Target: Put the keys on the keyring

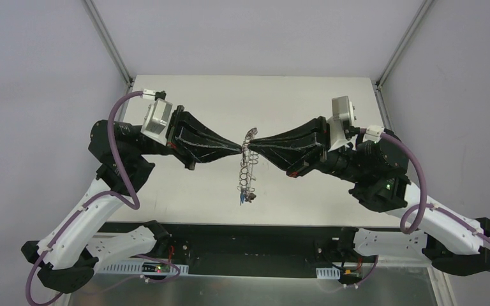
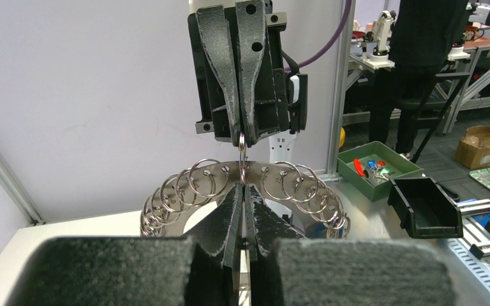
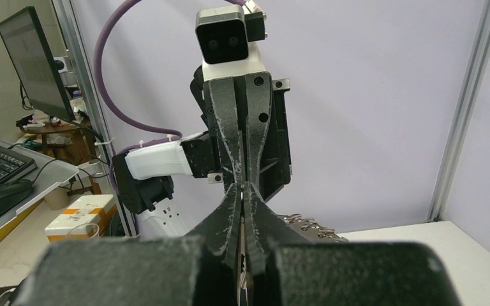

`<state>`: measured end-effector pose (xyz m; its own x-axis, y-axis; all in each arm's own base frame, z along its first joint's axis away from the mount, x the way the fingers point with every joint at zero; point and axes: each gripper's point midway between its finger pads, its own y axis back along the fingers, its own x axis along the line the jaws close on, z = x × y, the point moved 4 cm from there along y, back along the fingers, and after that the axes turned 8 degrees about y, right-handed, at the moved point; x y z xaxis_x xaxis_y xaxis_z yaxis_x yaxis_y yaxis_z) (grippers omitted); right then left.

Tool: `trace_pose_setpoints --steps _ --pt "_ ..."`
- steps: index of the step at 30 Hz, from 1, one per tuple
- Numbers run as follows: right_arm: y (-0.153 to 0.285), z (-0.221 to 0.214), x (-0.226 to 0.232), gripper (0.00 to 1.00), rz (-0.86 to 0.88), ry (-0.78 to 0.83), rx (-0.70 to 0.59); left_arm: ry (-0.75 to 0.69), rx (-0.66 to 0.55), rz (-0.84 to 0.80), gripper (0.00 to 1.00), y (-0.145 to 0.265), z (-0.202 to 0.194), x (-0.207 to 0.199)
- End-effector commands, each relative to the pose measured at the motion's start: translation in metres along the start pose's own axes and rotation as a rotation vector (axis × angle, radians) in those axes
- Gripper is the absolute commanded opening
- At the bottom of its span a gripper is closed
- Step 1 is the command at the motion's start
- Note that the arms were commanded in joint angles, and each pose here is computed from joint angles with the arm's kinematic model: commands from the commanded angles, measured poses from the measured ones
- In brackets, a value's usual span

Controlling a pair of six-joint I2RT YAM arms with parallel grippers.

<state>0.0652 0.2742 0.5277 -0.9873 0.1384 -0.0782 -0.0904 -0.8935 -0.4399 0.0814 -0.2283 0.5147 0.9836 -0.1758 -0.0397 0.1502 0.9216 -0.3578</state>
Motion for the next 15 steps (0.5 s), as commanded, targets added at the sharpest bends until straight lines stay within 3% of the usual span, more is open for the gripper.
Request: trace_pose_setpoints --steps 1,15 --pt "-0.0017 0.0453 0.0027 0.0 0.004 0.022 -0.171 -0.007 -0.016 -0.06 0.0 -0.0028 0.0058 -0.0099" --pt "-0.0018 0.0464 0.0018 0.0 -0.004 0.037 -0.178 0.01 -0.009 -0.085 0.0 -0.0034 0.0026 -0.0138"
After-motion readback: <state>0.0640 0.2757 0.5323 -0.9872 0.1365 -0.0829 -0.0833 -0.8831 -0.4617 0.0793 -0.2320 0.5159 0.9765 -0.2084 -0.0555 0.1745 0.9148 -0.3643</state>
